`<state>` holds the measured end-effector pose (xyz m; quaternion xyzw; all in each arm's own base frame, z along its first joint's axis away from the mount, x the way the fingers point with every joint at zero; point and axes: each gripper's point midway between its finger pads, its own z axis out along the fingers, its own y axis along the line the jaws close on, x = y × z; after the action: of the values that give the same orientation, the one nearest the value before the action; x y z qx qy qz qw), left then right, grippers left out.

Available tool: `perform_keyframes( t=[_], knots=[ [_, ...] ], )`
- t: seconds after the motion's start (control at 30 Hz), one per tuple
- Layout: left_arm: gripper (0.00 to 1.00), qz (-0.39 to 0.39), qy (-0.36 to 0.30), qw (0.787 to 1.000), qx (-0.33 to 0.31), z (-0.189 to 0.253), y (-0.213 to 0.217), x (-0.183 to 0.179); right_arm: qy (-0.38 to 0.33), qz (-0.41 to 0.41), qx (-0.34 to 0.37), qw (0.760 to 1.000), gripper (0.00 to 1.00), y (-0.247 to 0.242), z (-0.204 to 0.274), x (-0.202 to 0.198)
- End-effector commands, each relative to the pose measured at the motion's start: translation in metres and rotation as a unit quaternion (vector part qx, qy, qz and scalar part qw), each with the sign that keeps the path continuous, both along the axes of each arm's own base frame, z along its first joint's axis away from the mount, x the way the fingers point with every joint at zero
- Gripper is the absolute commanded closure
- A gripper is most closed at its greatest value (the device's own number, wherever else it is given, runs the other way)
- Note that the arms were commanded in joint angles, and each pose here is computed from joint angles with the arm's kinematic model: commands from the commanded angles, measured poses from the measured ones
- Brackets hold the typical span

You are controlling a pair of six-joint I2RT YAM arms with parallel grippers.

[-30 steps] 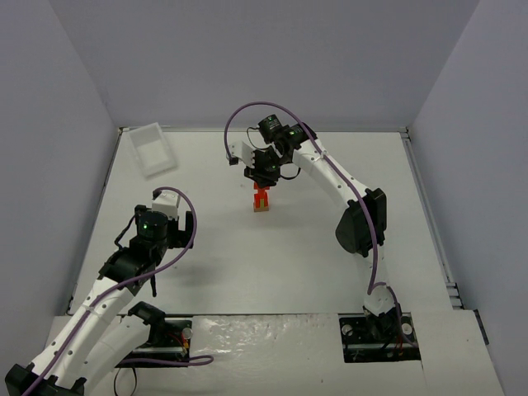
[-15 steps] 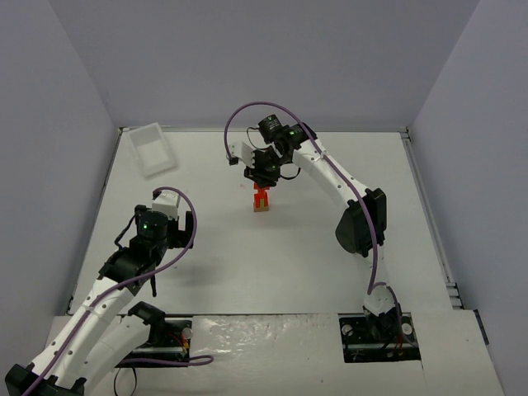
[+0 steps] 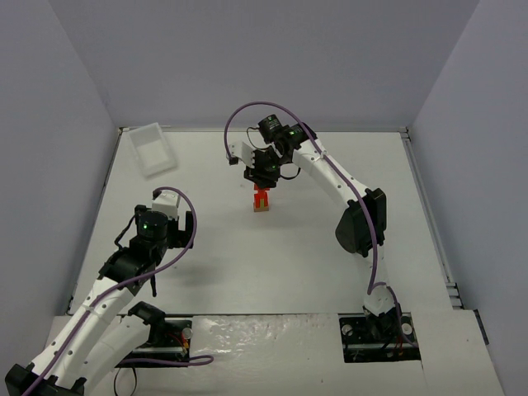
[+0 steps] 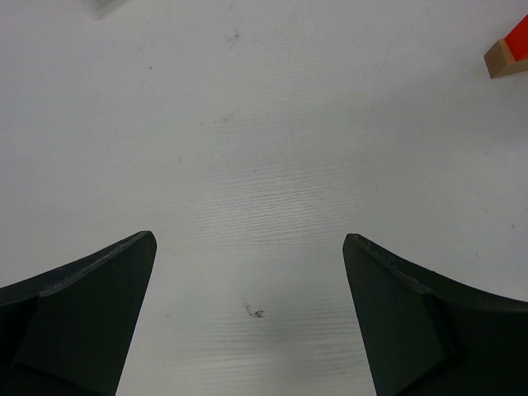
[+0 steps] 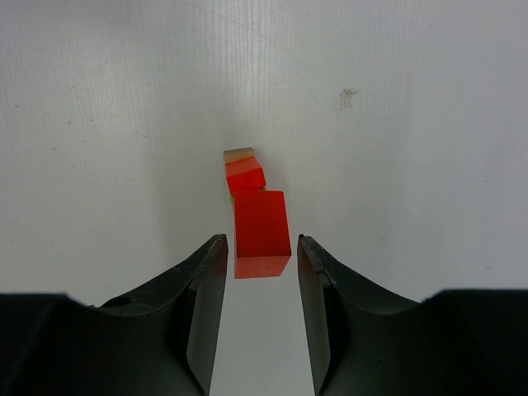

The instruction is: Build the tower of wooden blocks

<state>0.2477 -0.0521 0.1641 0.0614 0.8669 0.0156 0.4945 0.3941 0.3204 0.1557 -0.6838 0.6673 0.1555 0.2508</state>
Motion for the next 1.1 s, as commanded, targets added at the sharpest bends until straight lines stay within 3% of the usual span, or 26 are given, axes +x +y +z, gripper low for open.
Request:
perform_keyframes(
  t=[0.0,0.4,0.6,0.73,0.8,0.9,0.97,1.07],
  knots=[
    [0.04,0.0,-0.03,0.999,-0.011,0.015,-0.003,0.01,-0.021,-0.001,0.014,1.0,0.63,0.006,0.021,0.003],
    [0.04,-0.001,-0.033,0.999,-0.013,0.017,-0.003,0.01,-0.082,-0.017,0.065,0.994,0.56,0.01,0.086,0.014],
    [0.04,0.01,-0.048,0.999,-0.012,0.025,0.002,0.007,-0.144,-0.149,0.09,0.974,0.52,-0.021,0.134,0.047],
    [0.04,0.025,-0.07,0.997,-0.005,0.035,0.012,0.002,-0.158,-0.29,0.114,0.937,0.48,-0.074,0.164,0.062],
    [0.04,0.033,-0.073,0.997,0.002,0.038,0.018,0.0,-0.174,-0.355,0.143,0.907,0.47,-0.101,0.191,0.064],
    [0.04,0.047,-0.09,0.995,0.005,0.053,0.026,-0.006,-0.184,-0.441,0.158,0.864,0.46,-0.15,0.184,0.055],
    [0.04,0.05,-0.096,0.994,0.004,0.06,0.028,-0.008,-0.188,-0.5,0.193,0.823,0.45,-0.191,0.203,0.04],
    [0.04,0.053,-0.102,0.993,-0.002,0.072,0.029,-0.011,-0.189,-0.545,0.213,0.789,0.44,-0.228,0.202,0.022]
  ],
)
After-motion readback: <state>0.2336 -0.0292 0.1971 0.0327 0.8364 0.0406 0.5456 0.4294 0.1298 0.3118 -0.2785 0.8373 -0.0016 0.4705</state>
